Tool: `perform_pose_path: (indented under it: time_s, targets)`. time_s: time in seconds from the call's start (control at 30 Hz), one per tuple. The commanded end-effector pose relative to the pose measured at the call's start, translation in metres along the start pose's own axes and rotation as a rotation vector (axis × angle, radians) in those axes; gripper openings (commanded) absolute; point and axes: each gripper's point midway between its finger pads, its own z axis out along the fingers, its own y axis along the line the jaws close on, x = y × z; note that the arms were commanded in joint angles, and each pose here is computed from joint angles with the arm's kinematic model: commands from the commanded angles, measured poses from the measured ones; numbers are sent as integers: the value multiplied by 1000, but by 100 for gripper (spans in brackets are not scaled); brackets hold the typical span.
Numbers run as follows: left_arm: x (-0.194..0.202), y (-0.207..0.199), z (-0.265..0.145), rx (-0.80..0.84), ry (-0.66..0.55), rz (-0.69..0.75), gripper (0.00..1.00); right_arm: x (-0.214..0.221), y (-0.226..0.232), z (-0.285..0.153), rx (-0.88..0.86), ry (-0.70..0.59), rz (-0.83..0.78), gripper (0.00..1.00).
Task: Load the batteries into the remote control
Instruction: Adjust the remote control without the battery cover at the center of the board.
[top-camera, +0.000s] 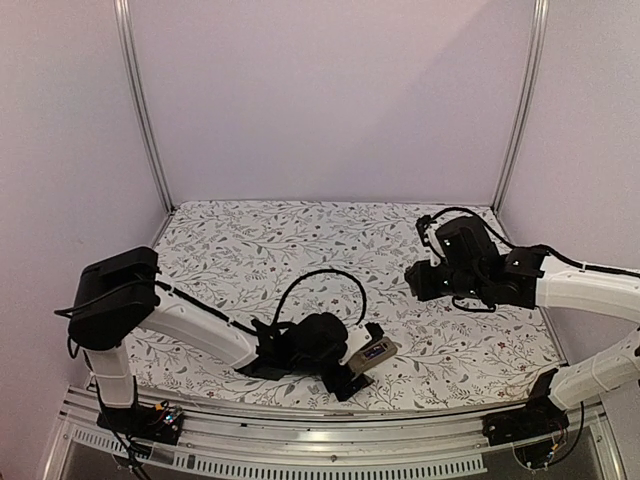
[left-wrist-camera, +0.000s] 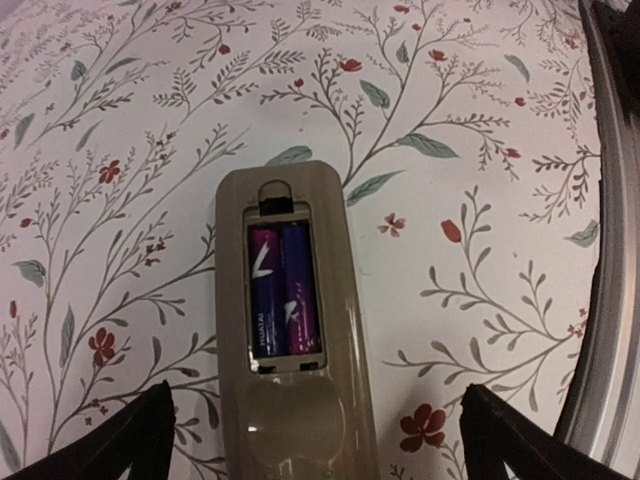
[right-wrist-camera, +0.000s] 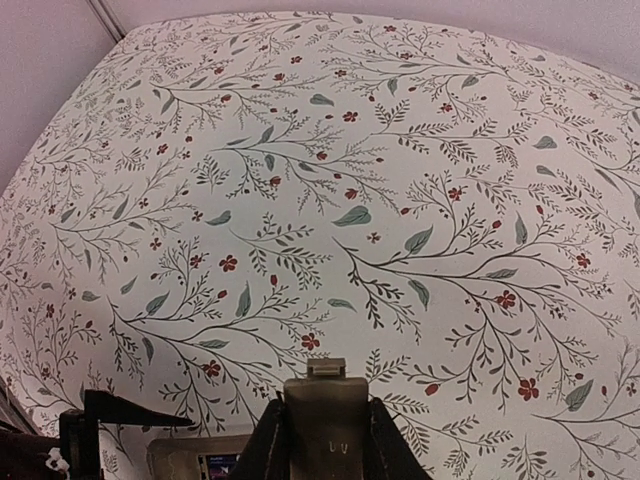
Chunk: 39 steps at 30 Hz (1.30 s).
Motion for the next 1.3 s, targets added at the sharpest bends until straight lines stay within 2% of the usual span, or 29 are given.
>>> perform_pose_path:
  time_s: [0.0,0.07,0.27,0.4,0.57,0.63,0.73,0.83,0.93,1.07,1.13,1.2,1.27]
  targets:
    - [5,-9,16,70,19,8,97,5,-9,-9,17,1,14,13]
    - [11,-11,19,82,32,11,92,4,-9,-12,13,-6,18,13]
    - [37,0,21,103,114,31,65,3,-10,-15,18,-1,19,13]
    - [59,-2,13,138,174,127,54,2,-10,-15,23,0,32,12]
    - [78,3,0,153,226,252,54,0,-9,-14,25,-1,62,12]
    - [78,11,-3,136,231,252,55,-1,-9,-13,28,-2,75,11]
    - [71,20,-5,127,217,225,66,-3,-9,-13,31,-4,97,10]
    - [50,17,-9,130,156,213,83,-9,-8,-15,32,-16,119,9]
    - [16,17,-22,114,39,184,88,-16,-6,-17,32,-32,160,6]
    - [-46,26,-52,56,-179,76,88,-27,1,-21,11,-49,226,3]
    - [-78,42,-66,-38,-294,-58,84,-36,8,-25,-9,-72,246,3]
    - [-101,46,-73,-60,-373,-180,80,-44,17,-29,-29,-94,258,3]
    - [-125,32,-76,-21,-439,-176,80,-50,26,-32,-49,-105,268,3]
